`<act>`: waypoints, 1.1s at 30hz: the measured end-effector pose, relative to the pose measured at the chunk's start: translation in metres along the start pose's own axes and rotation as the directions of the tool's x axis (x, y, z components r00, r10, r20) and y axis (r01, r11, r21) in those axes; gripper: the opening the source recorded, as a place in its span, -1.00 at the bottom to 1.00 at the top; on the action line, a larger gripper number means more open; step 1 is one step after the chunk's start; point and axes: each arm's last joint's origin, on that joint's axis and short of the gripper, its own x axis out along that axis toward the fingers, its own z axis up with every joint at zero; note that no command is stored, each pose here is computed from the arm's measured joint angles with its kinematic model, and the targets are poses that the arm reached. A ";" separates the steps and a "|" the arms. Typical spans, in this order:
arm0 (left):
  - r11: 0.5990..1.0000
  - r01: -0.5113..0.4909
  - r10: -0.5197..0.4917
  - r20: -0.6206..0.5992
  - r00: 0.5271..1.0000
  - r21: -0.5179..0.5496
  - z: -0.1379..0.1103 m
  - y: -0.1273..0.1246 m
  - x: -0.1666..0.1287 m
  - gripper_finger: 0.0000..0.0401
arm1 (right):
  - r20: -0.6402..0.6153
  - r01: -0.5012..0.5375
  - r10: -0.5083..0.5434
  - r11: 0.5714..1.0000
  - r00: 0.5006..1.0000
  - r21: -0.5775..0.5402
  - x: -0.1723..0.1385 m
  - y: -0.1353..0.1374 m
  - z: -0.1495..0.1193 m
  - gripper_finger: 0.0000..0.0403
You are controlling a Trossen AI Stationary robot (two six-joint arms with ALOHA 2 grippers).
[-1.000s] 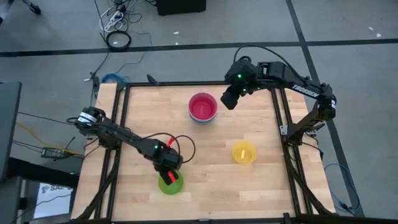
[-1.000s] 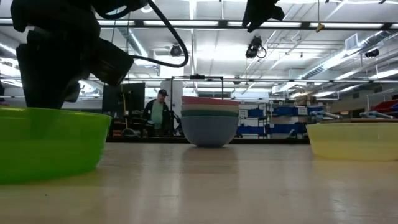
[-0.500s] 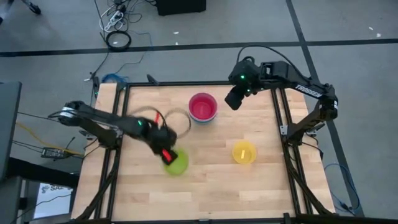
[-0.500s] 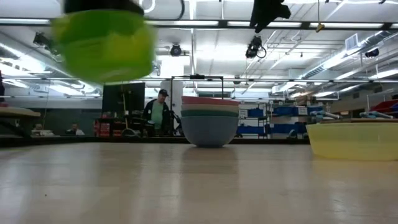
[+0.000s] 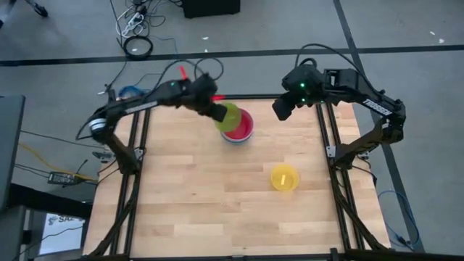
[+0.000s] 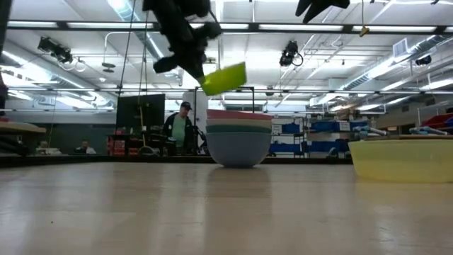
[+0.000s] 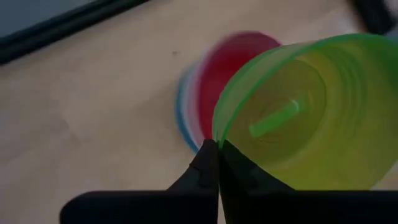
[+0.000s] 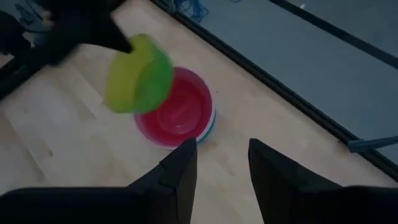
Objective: Nest bowls inside each other
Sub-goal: Stack the green bowl on top of the red bowl
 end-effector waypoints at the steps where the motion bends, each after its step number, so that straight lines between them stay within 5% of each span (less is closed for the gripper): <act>1: 1.000 -0.019 0.019 -0.015 1.000 -0.006 0.007 0.003 0.007 -0.99 | 0.000 0.000 0.000 1.000 1.000 0.007 0.000 0.000 0.000 -0.34; 11: 0.995 0.098 -0.099 -0.224 0.970 -0.016 0.029 -0.004 0.052 -0.66 | -0.005 0.001 -0.001 1.000 1.000 0.028 0.000 0.000 -0.001 -0.34; 22: 0.997 0.066 -0.061 -0.142 0.988 0.032 0.060 0.000 0.004 -0.29 | -0.078 0.042 -0.040 0.999 0.996 0.015 0.007 -0.002 -0.008 -0.34; 28: 0.988 0.116 -0.110 -0.060 0.992 0.105 0.072 -0.012 -0.026 -0.27 | -0.174 0.077 -0.076 0.997 0.982 -0.001 0.018 -0.004 -0.019 -0.34; 33: 0.985 0.138 -0.124 -0.134 0.983 0.099 0.058 -0.022 -0.017 -0.30 | -0.180 0.064 -0.058 0.998 0.982 0.029 0.024 -0.001 -0.021 -0.34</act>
